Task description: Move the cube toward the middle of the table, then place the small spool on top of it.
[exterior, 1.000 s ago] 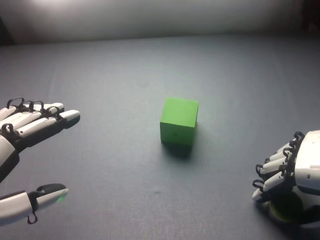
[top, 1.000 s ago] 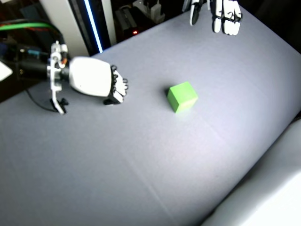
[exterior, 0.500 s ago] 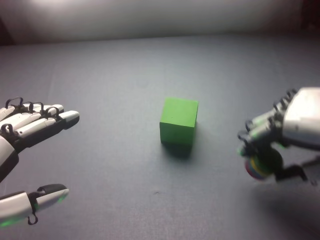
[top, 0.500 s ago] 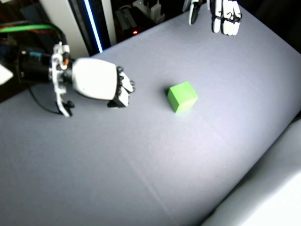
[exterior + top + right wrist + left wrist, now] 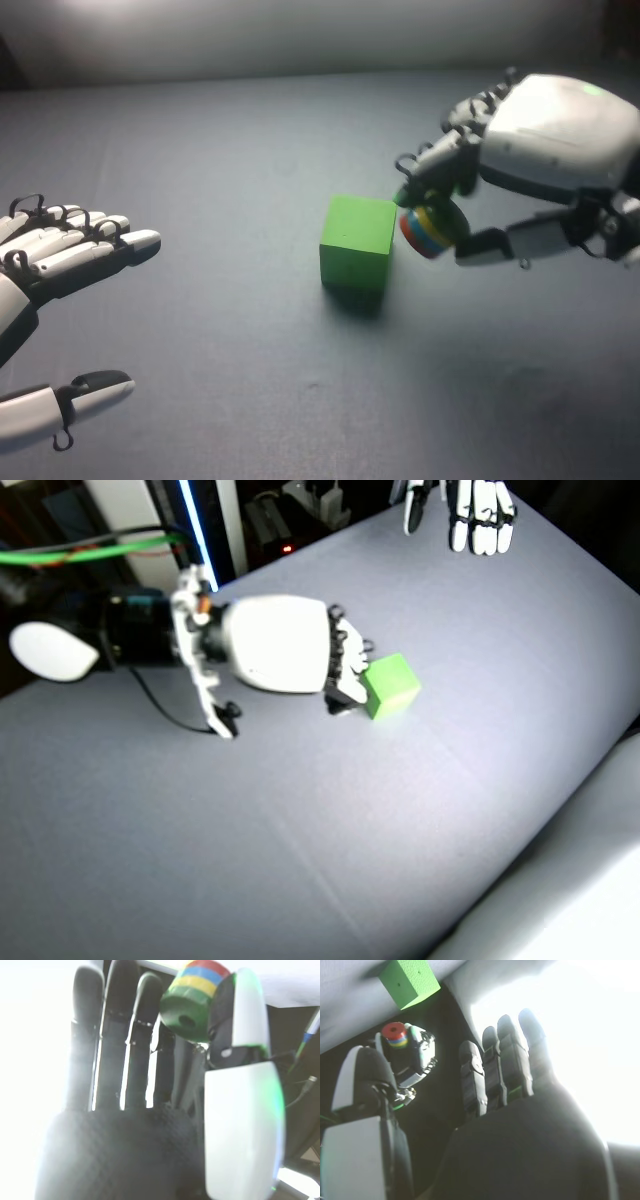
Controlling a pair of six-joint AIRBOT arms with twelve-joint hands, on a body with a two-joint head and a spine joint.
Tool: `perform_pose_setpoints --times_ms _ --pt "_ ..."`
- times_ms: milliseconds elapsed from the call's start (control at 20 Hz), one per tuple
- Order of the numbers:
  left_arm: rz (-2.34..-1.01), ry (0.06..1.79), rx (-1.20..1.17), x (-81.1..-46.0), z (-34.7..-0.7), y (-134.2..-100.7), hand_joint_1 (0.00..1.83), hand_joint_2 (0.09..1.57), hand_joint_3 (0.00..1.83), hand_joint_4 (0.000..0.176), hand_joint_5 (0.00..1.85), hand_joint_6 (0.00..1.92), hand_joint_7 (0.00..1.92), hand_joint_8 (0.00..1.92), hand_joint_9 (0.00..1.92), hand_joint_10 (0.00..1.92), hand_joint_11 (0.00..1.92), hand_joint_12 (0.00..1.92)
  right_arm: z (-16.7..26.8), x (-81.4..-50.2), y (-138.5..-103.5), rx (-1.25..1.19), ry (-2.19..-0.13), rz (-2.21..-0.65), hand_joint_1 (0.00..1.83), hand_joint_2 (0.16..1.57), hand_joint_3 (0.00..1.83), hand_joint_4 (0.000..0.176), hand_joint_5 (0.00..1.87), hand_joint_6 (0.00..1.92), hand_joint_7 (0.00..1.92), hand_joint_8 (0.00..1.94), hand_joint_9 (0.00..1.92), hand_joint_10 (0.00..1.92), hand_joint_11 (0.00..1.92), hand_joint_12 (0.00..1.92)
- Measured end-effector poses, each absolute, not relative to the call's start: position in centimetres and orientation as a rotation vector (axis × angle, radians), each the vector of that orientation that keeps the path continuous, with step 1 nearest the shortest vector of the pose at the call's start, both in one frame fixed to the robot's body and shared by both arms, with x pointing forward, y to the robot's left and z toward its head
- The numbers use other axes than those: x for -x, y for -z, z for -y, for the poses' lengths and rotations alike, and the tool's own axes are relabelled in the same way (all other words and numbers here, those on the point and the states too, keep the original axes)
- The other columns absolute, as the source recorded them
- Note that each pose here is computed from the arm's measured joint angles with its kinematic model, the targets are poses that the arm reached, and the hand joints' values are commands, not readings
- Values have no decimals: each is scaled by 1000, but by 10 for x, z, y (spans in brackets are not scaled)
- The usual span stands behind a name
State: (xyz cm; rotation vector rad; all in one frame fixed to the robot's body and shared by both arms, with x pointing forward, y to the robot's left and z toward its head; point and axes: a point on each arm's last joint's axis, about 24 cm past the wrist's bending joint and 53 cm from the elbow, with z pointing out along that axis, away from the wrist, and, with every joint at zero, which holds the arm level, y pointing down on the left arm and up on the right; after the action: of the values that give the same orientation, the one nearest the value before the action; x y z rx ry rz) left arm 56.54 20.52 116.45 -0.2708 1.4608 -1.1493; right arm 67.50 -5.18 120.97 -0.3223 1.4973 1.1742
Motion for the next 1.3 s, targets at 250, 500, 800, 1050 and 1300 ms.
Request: perform_pose_setpoints --times_ms 250,500,800,1050,1300 --pt "-1465 1149 271 -567 -206 -1164 876 1078 0 65 381 3 312 3 264 4 18 461 25 -691 -1211 357 -1144 -1500 1216 1023 0 0 1197 575 1035 1043 936 1300 751 1744" --pt "-1480 1164 276 -566 -203 -1158 864 1080 0 60 378 1 312 2 265 3 20 464 7 -698 -1221 409 -1087 -1480 1275 1030 0 0 1248 373 1152 873 995 1004 777 1558" --pt "-1488 1166 276 -566 -202 -1157 871 1078 0 76 380 2 322 3 276 4 37 463 2 -704 -1209 433 -1037 -1512 1190 1038 1 0 1150 692 1032 1119 1088 1480 1046 1838" --pt "-1487 1169 277 -567 -203 -1157 845 1084 2 76 380 0 320 0 279 3 43 459 -2 -706 -1209 443 -1021 -1514 1181 1051 0 0 1118 748 992 1032 972 1392 922 1759" --pt "-1487 1171 279 -567 -203 -1157 848 1077 0 71 383 1 316 1 273 2 35 453 -4 -707 -1208 443 -1014 -1517 1190 1029 0 0 1171 662 935 1424 937 1787 975 1920"
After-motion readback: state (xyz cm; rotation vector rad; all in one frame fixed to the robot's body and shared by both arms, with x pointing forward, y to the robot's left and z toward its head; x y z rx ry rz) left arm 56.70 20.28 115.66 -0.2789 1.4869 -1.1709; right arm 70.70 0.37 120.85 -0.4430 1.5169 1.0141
